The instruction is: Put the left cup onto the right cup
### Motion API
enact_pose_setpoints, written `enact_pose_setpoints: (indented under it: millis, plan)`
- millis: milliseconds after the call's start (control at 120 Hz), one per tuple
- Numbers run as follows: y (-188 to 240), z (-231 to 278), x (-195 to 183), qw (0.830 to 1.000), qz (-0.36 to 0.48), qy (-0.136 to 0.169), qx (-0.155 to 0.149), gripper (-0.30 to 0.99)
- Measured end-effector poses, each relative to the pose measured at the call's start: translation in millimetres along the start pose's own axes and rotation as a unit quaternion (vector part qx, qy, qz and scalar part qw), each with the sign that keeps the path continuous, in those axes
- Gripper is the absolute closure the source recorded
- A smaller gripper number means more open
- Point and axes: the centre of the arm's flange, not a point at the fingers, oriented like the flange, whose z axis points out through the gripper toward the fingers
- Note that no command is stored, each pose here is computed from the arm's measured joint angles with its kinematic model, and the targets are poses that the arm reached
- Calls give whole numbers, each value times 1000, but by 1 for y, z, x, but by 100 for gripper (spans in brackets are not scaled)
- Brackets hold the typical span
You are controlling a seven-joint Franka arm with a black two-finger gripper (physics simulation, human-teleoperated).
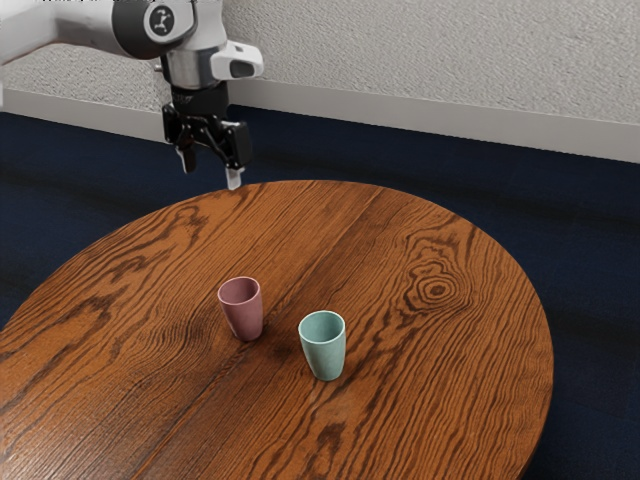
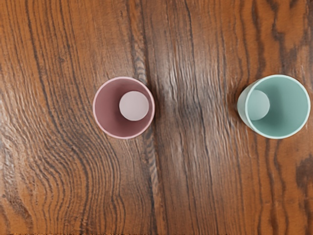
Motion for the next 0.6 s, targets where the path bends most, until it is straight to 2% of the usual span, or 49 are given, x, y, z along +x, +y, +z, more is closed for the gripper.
enact_pose_setpoints:
  millis: [292,600]
  plan:
    - [-18,44,5,1000,-6,-19,6,0]
    - [-27,88,11,1000,-1,-19,6,0]
